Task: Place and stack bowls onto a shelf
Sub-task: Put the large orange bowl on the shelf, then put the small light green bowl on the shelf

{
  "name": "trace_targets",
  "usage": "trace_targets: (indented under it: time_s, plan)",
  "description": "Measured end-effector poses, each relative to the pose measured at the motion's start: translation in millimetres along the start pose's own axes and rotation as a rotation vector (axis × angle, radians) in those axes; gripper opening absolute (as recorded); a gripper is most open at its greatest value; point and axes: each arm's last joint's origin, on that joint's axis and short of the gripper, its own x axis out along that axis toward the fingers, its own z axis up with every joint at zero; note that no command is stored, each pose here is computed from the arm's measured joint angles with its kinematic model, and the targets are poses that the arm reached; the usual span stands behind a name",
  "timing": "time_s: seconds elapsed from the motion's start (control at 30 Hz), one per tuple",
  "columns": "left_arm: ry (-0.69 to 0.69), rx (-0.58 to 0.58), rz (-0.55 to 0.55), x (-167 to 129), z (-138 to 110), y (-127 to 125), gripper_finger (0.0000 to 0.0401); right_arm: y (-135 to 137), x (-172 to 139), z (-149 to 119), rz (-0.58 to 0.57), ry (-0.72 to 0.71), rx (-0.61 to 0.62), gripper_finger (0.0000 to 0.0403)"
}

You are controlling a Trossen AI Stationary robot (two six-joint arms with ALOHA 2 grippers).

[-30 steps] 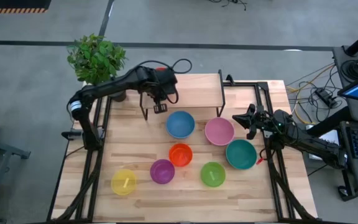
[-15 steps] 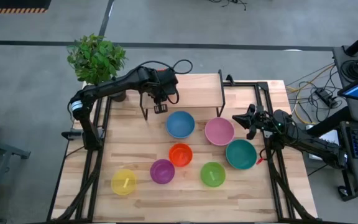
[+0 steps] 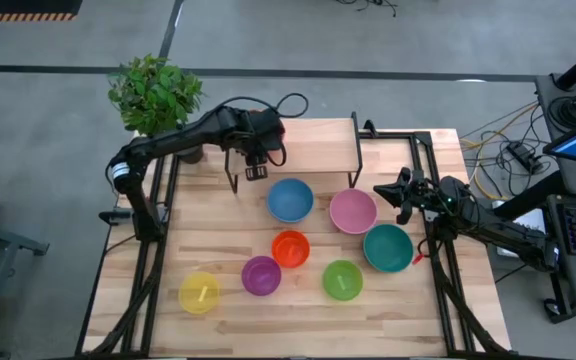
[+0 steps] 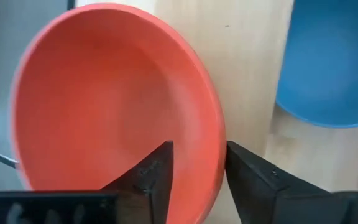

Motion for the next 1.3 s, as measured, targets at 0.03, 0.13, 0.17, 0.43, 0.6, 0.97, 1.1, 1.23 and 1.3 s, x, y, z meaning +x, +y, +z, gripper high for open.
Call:
trace_targets:
  time_s: [0.03,0.13,0.17,0.43,0.6,0.97,1.1,1.23,1.3]
  plan:
    - [-0.007,0.003,0.010,-4,-1,1,0.0136,0,0,0,0.000,0.000,0.000,0.0009]
    - [-0.036,-0.005,0.020,-16,-6,3,0.0147,0,0,0,0.000,0.000,0.000,0.0009]
    - [-0.046,-0.010,0.023,-20,-7,4,0.0149,0,0,0,0.000,0.000,0.000,0.0009]
    - [-0.233,-0.161,-0.065,-63,-18,7,0.0151,1,0,2,0.015,-0.023,0.013,0.0009]
    - [-0.347,-0.256,-0.114,-91,-28,-5,0.0151,6,0,7,0.104,-0.050,0.052,0.0009]
    - [-0.792,-0.208,-0.283,-121,-66,-82,0.0151,22,-3,19,0.287,-0.155,0.103,0.0009]
    - [-0.939,-0.199,-0.321,-119,-84,-107,0.0151,25,-4,23,0.290,-0.188,0.123,0.0009]
    - [-1.028,-0.217,-0.276,-112,-98,-122,0.0151,31,-4,37,0.283,-0.200,0.119,0.0009]
    - [-1.050,-0.231,-0.262,-107,-103,-126,0.0151,35,-2,46,0.282,-0.204,0.100,0.0009]
